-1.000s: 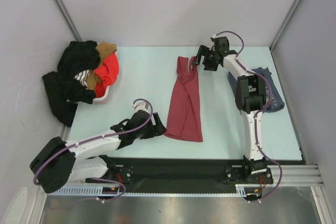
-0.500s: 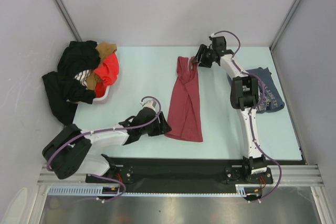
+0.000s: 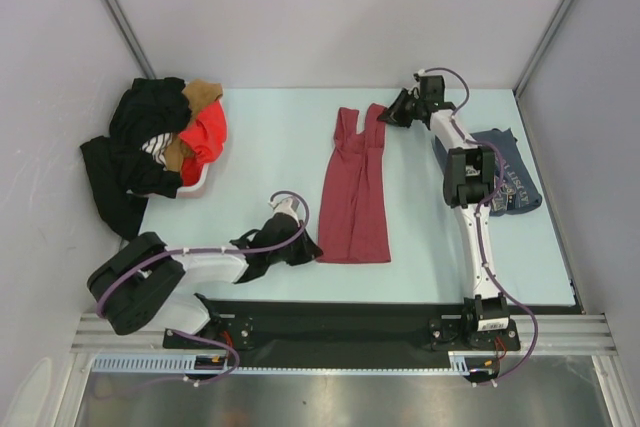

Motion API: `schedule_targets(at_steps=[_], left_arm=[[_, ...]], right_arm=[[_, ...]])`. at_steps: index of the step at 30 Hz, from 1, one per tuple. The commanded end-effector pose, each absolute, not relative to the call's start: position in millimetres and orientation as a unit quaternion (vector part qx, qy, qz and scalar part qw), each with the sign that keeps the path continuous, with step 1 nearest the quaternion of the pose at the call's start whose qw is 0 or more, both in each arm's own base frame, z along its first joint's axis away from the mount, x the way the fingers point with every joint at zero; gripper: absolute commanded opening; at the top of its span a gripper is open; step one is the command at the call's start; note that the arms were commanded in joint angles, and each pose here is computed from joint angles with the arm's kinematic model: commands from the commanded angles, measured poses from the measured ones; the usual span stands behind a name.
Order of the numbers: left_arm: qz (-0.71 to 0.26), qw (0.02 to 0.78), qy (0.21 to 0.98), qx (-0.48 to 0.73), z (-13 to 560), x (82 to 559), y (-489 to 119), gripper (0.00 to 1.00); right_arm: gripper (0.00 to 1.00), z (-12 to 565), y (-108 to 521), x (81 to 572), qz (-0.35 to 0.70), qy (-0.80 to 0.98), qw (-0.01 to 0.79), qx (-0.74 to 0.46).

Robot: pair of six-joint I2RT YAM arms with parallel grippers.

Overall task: Fold and stack the tank tops
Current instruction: Fold the tank top

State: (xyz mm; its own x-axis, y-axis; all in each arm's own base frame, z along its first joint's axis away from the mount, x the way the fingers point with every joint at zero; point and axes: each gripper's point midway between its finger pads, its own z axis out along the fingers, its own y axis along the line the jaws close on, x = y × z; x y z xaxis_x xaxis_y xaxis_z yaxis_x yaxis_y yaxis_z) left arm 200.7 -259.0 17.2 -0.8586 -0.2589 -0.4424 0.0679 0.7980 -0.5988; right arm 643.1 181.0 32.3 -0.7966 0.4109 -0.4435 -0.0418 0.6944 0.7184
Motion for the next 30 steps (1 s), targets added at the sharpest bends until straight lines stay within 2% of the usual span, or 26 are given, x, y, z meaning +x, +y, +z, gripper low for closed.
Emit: schedule_targets(at_steps=[1,2,4,5,6,7,8,11,14,15,17,18,20,22,23,24,25,27,30], left_arm=[[-0.323,0.259,0.907,-0.073,12,186,-262,0.00],[-0.325,0.257,0.908,-0.069,10,177,-263,0.00],[-0.320,0.255,0.909,-0.075,7,171,-262,0.02],[-0.320,0.252,0.910,-0.074,6,170,-262,0.08],[-0.312,0.249,0.914,-0.076,3,170,-260,0.15],[-0.298,0.248,0.919,-0.074,-1,170,-256,0.23],[-0.295,0.252,0.919,-0.072,1,173,-257,0.36],[-0.289,0.260,0.919,-0.068,7,177,-257,0.62],[-0.289,0.269,0.916,-0.070,14,184,-255,0.68],[-0.291,0.266,0.916,-0.069,14,184,-255,0.68],[-0.292,0.272,0.914,-0.070,19,190,-252,0.68],[-0.284,0.272,0.917,-0.070,19,191,-247,0.69],[-0.277,0.287,0.914,-0.068,28,200,-242,0.70],[-0.251,0.296,0.919,-0.067,29,207,-227,0.72],[-0.255,0.308,0.914,-0.068,40,215,-225,0.72],[-0.249,0.311,0.915,-0.068,43,218,-221,0.72],[-0.239,0.315,0.916,-0.065,45,222,-212,0.72],[-0.232,0.323,0.915,-0.064,57,229,-209,0.72],[-0.230,0.336,0.911,-0.058,70,234,-208,0.72]], right_arm=[[0.04,45,184,658,0.420,0.844,0.318,0.102],[0.05,45,183,659,0.422,0.842,0.318,0.106],[0.23,42,185,659,0.430,0.839,0.315,0.107],[0.34,41,186,658,0.431,0.840,0.313,0.105],[0.51,39,187,656,0.431,0.841,0.311,0.104],[0.58,37,186,655,0.428,0.843,0.311,0.101],[0.63,43,186,655,0.425,0.843,0.314,0.099],[0.72,52,184,650,0.411,0.849,0.318,0.095],[0.78,50,181,638,0.394,0.861,0.308,0.091],[0.81,67,179,635,0.389,0.861,0.318,0.086],[0.82,53,170,620,0.361,0.876,0.306,0.091],[0.83,80,167,618,0.355,0.872,0.326,0.084],[0.84,68,155,599,0.319,0.888,0.317,0.093],[0.83,92,146,589,0.295,0.889,0.337,0.093],[0.79,95,146,583,0.286,0.892,0.339,0.089],[0.71,86,142,571,0.268,0.901,0.331,0.082],[0.62,102,138,569,0.243,0.901,0.351,0.077],[0.50,101,143,553,0.215,0.915,0.337,0.054],[0.50,98,150,531,0.175,0.933,0.311,0.043]])
